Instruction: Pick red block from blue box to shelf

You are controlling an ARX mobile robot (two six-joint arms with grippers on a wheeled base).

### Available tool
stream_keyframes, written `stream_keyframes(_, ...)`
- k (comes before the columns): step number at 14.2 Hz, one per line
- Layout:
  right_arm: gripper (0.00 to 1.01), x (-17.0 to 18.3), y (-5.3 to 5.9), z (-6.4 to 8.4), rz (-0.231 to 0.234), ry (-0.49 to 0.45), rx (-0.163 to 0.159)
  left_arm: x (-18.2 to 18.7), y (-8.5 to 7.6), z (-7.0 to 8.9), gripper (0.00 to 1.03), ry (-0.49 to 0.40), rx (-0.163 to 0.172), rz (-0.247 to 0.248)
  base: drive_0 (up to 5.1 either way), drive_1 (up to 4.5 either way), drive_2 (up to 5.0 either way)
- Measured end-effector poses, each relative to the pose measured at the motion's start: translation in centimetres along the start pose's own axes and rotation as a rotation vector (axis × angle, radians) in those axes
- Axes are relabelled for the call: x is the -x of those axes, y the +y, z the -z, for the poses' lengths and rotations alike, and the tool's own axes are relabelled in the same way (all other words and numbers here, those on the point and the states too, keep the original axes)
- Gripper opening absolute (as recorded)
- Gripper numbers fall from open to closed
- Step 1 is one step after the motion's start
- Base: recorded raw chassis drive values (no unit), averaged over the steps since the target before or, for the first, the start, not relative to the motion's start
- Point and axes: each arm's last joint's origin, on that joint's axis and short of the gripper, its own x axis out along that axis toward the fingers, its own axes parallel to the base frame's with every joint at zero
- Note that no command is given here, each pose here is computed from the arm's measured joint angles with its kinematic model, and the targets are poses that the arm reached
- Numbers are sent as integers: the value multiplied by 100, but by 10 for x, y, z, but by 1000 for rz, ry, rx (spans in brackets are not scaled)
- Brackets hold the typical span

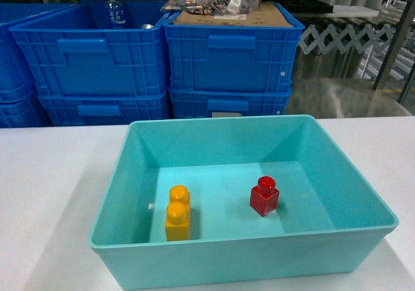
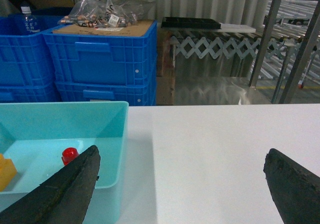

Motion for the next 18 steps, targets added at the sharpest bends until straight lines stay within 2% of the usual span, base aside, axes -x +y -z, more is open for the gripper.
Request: stream_keyframes(18, 98, 0, 0, 0, 0, 0, 0, 0, 0, 0, 98, 0, 0, 0, 0, 0, 0)
